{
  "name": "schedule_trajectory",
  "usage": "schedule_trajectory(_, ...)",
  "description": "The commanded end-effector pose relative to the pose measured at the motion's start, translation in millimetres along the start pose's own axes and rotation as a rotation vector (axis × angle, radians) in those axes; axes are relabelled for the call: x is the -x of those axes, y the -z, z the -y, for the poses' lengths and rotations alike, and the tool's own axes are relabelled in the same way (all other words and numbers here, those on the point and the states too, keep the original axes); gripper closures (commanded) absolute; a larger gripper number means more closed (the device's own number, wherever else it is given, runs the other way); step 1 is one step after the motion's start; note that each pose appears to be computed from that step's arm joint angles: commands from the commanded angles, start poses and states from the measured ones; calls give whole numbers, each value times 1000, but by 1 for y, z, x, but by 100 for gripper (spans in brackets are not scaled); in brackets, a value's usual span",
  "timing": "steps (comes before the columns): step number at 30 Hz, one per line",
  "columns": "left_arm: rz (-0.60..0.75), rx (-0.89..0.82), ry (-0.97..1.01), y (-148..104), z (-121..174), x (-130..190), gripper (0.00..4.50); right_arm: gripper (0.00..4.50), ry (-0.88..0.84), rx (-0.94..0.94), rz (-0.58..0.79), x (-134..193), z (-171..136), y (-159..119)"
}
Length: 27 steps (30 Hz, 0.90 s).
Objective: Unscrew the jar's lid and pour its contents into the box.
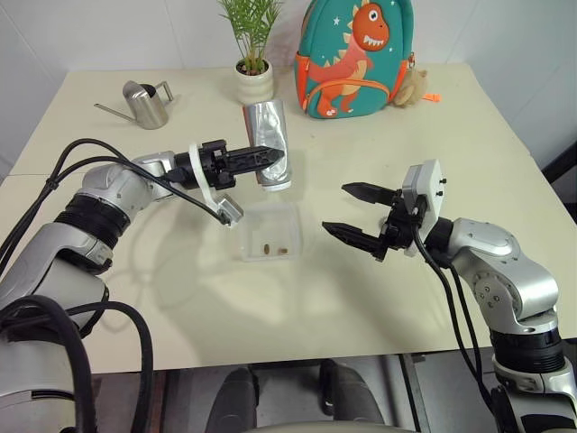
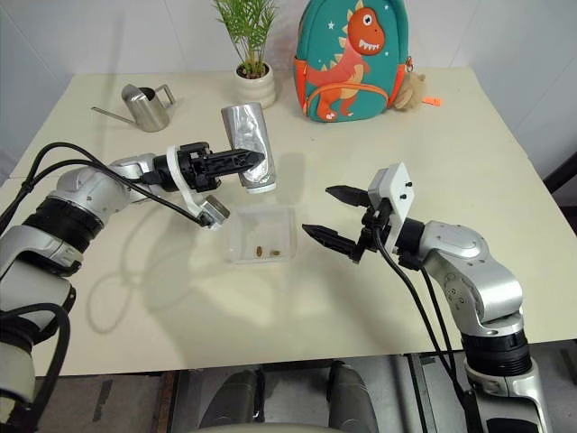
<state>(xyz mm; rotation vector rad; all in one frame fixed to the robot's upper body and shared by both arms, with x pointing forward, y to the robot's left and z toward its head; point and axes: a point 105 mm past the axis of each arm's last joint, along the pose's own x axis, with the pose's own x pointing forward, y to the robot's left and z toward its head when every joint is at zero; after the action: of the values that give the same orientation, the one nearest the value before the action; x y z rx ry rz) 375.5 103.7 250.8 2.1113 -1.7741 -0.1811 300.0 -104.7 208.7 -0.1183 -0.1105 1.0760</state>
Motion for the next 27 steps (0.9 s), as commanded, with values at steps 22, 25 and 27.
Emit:
schedule_trajectory(22,-990,1250,126,80,38,87,262,2,-55,9,3,1,-3,-1)
schedule_trajectory(25,-1254,1702,-4,70,58,129,262,2,-90,20,-8,0,-1,-1)
schedule_trajectory(27,-1414,1876,-92,56,68,162,262,2,-110,32,-17,-2,1,-1)
